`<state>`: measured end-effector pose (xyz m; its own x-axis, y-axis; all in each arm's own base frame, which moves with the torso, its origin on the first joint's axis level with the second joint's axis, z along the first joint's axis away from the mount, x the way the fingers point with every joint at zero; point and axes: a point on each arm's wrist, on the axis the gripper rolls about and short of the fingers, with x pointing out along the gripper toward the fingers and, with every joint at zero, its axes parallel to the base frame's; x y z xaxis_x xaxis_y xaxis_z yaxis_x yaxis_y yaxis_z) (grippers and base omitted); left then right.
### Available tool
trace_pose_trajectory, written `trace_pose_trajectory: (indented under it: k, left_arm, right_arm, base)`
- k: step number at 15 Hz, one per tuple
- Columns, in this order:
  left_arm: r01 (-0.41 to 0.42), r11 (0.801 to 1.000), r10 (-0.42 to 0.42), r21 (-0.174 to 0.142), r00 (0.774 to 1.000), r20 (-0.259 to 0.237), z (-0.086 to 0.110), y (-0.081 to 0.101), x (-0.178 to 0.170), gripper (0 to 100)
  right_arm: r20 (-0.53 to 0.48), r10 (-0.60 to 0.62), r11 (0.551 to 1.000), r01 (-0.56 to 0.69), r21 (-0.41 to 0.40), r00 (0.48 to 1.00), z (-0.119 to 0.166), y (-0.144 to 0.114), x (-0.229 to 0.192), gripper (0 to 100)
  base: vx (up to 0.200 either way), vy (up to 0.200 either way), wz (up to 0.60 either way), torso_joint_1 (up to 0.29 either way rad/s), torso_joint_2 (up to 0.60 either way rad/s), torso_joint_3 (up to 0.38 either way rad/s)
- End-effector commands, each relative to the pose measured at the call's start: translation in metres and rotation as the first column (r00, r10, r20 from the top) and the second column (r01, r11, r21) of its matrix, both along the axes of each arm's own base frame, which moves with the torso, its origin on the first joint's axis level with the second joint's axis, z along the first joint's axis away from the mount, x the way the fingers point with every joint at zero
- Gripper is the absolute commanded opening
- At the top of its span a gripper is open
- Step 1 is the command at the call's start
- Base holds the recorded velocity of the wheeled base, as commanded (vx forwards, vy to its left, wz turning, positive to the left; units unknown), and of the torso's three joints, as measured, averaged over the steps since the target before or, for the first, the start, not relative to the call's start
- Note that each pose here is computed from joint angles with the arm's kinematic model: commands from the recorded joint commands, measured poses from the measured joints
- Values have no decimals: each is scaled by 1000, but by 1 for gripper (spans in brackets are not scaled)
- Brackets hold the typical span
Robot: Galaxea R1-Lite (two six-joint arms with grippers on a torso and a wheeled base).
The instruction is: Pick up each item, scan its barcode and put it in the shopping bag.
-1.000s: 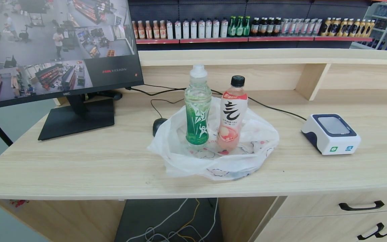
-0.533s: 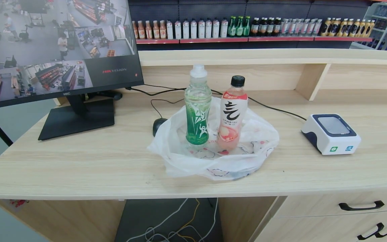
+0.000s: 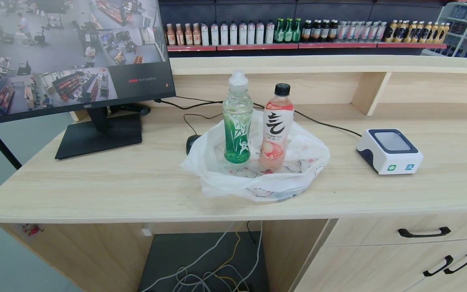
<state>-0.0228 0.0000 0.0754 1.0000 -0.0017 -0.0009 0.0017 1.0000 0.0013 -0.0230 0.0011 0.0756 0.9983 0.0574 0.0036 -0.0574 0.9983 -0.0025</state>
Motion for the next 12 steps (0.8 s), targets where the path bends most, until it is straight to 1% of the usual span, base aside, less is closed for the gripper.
trace_pose_trajectory:
  k: [1,12]
  left_arm:
    - [0,1000,0,0,1000,1,0,0,0,100]
    - [0,1000,0,-1,1000,1,0,0,0,100]
  right_arm:
    - [-2,-1,1000,1,-1,1000,0,0,0,100]
    - [-2,-1,1000,1,-1,1000,0,0,0,100]
  base:
    - [0,0,0,0,0,0]
    - [0,0,0,0,0,0]
